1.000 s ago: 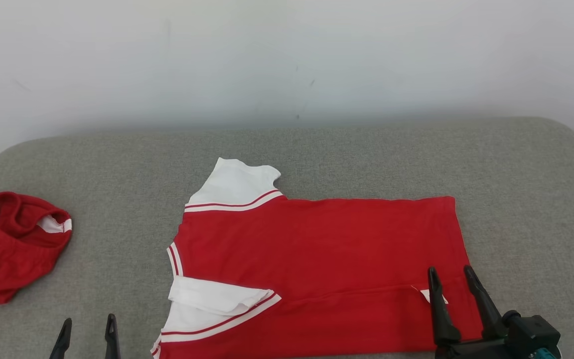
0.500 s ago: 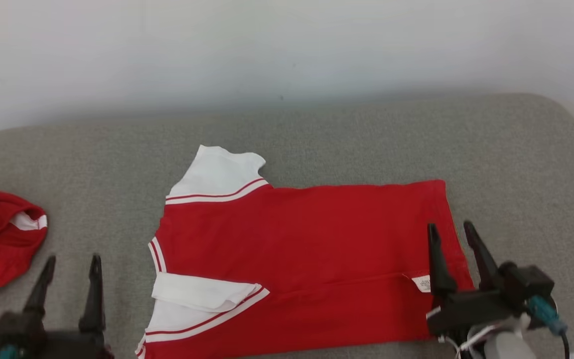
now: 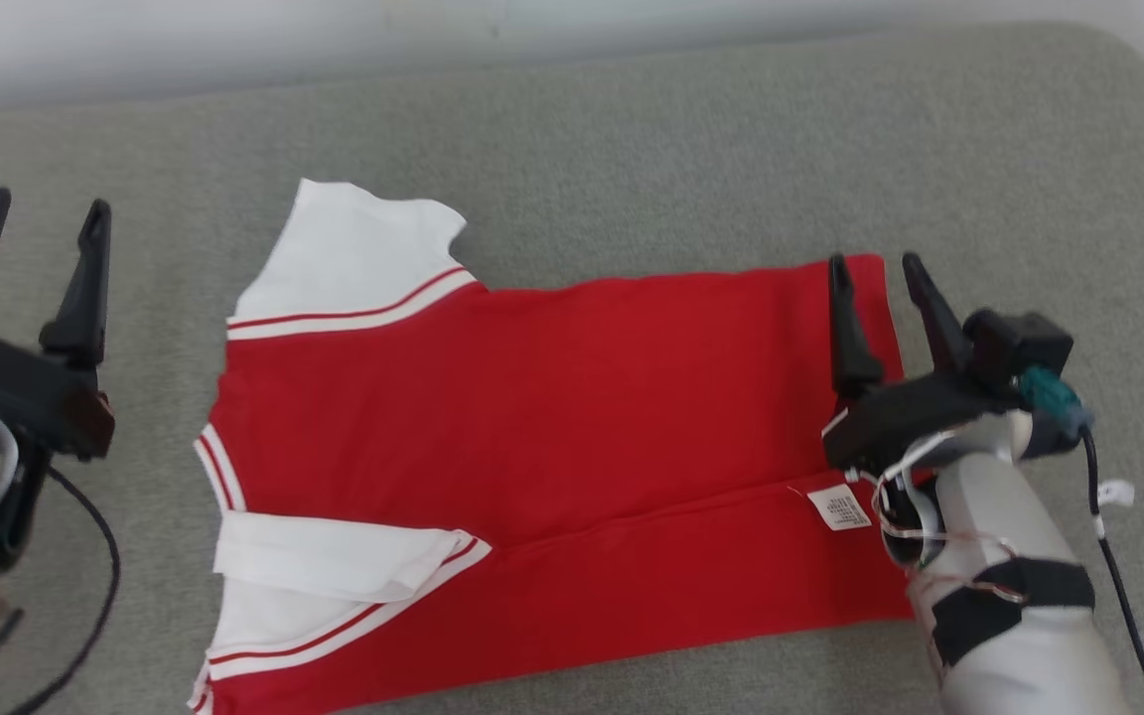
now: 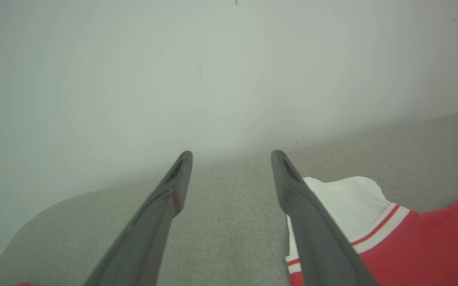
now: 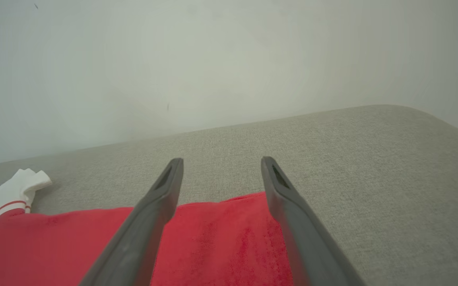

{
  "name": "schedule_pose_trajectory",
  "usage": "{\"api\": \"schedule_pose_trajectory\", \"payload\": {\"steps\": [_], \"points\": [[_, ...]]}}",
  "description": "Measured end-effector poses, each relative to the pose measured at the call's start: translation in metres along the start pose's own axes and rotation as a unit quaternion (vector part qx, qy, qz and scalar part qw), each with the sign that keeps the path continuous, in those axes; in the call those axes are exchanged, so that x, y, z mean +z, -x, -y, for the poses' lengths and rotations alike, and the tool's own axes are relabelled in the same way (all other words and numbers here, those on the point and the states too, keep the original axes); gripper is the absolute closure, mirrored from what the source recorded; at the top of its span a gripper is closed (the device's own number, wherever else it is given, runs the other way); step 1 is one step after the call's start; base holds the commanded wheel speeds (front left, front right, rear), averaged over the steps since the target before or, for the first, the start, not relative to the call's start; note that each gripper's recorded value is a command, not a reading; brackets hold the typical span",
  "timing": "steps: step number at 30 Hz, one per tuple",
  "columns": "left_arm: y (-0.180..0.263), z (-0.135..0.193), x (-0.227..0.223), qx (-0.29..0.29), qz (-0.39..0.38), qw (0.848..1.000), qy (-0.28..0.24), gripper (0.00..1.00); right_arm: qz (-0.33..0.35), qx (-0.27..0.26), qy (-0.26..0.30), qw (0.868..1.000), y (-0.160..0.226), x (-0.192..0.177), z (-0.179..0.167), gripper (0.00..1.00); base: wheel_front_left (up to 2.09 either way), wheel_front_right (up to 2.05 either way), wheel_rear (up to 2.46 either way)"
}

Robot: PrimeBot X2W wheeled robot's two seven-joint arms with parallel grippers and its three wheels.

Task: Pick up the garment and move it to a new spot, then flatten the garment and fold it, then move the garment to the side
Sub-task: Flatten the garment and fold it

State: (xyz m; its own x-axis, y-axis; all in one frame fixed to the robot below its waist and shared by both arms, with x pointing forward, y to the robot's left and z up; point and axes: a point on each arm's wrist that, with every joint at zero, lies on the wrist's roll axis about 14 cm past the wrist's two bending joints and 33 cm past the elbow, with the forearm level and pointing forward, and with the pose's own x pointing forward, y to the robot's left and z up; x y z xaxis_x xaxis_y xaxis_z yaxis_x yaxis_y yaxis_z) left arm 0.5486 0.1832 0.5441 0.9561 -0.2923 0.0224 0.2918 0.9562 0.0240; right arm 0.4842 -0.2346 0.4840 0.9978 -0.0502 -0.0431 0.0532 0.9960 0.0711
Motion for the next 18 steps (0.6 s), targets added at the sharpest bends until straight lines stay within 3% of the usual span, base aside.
{"api": "schedule_pose_trajectory", "payload": {"steps": [9, 18], "points": [[-0.065, 0.028, -0.044, -0.070, -0.103, 0.992, 0.004, 0.00, -0.050, -0.027, 0.021, 0.998, -0.030, -0.019, 0.026, 0.00, 0.00, 0.00, 0.00], [-0.095, 0.061, -0.089, -0.112, -0.185, 0.976, 0.027, 0.00, -0.109, -0.050, 0.032, 0.992, -0.032, -0.037, 0.046, 0.00, 0.00, 0.00, 0.00]]}}
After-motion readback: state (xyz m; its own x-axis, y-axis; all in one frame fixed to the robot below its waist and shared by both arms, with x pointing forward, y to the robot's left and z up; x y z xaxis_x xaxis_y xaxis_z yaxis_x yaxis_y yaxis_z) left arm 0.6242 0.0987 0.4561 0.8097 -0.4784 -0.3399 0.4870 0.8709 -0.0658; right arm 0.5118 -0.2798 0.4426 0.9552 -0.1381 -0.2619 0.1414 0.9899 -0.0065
